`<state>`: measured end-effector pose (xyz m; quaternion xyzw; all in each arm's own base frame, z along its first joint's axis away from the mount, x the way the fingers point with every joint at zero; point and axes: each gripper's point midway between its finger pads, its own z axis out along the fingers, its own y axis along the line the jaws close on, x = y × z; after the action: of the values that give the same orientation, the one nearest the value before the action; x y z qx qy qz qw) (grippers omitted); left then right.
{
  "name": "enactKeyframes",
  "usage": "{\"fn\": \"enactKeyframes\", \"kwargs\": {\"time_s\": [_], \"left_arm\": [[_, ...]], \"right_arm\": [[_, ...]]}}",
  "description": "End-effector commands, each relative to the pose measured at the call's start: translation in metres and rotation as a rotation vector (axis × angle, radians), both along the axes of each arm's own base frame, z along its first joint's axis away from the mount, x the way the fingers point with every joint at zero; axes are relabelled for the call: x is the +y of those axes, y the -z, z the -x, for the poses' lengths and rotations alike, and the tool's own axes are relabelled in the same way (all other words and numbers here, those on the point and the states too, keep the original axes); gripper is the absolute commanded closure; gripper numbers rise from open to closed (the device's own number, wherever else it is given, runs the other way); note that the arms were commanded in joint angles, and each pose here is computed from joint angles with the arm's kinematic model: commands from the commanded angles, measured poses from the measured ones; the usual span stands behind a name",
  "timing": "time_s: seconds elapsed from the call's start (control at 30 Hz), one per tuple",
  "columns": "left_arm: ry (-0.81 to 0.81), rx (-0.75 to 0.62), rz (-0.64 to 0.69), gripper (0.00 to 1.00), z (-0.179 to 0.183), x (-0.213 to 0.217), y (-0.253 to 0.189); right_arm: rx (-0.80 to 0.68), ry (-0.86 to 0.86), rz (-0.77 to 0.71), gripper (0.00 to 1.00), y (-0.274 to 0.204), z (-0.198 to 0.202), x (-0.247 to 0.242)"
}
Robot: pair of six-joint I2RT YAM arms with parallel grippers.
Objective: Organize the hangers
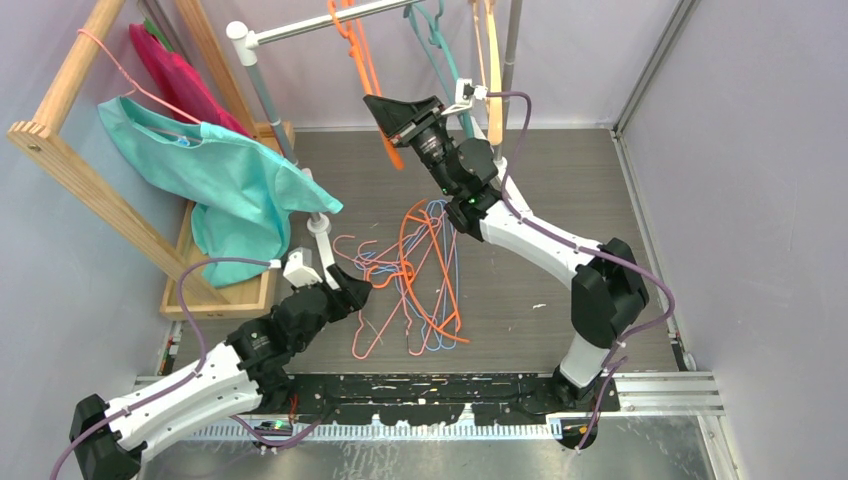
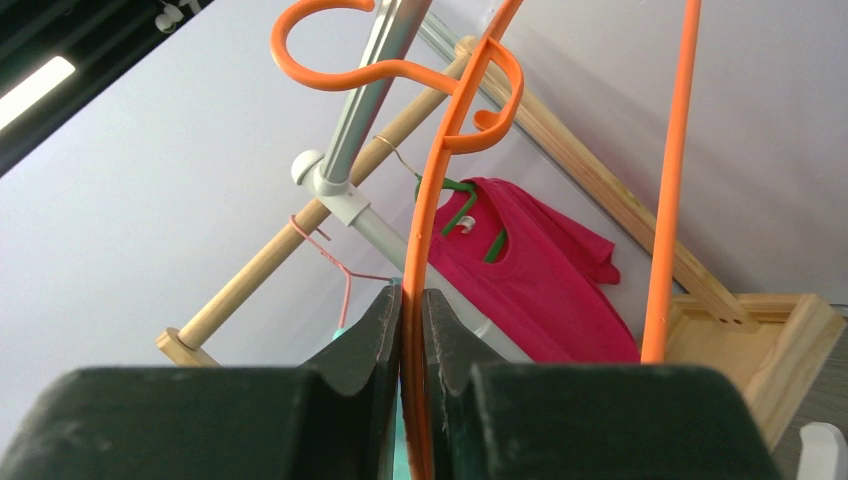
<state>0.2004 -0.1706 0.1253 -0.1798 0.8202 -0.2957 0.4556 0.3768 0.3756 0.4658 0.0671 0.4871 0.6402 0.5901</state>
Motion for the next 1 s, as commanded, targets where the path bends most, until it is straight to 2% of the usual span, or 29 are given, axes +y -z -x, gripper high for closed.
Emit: {"fn": "enactKeyframes", "kwargs": {"time_s": [0.0,0.33,0.6,0.7,0.9,0.97], "left_arm": [[-0.033,-0.047,-0.007,0.27,-0.006,0.007,-0.017],[-0.041,-0.044,-0.020,0.27,-0.004,0.013,-0.014],[-0.044,-0.043,-0.012,0.27,-0.003,0.013,-0.016],[-0.040,-0.038,-0.011,0.27,-0.002,0.013,-0.015],[-0.046,-0.033,-0.024,0.27,-0.002,0.015,-0.013],[-0.055,-0.036,-0.035,0.26,-0.003,0.017,-0.012]], "right_arm": [[-0.110,-0.046,-0.158,0.99,-0.060,0.015,-0.014],[-0.012,0.049,-0.174,0.99,-0.039,-0.011,-0.035],[0.047,0.136,-0.142,0.97,-0.028,-0.013,-0.061],[0.058,0.150,-0.142,0.81,-0.025,-0.008,-0.069],[0.060,0.205,-0.084,0.37,-0.021,0.013,-0.094],[0.080,0.245,-0.065,0.33,-0.011,0.016,-0.104]]}}
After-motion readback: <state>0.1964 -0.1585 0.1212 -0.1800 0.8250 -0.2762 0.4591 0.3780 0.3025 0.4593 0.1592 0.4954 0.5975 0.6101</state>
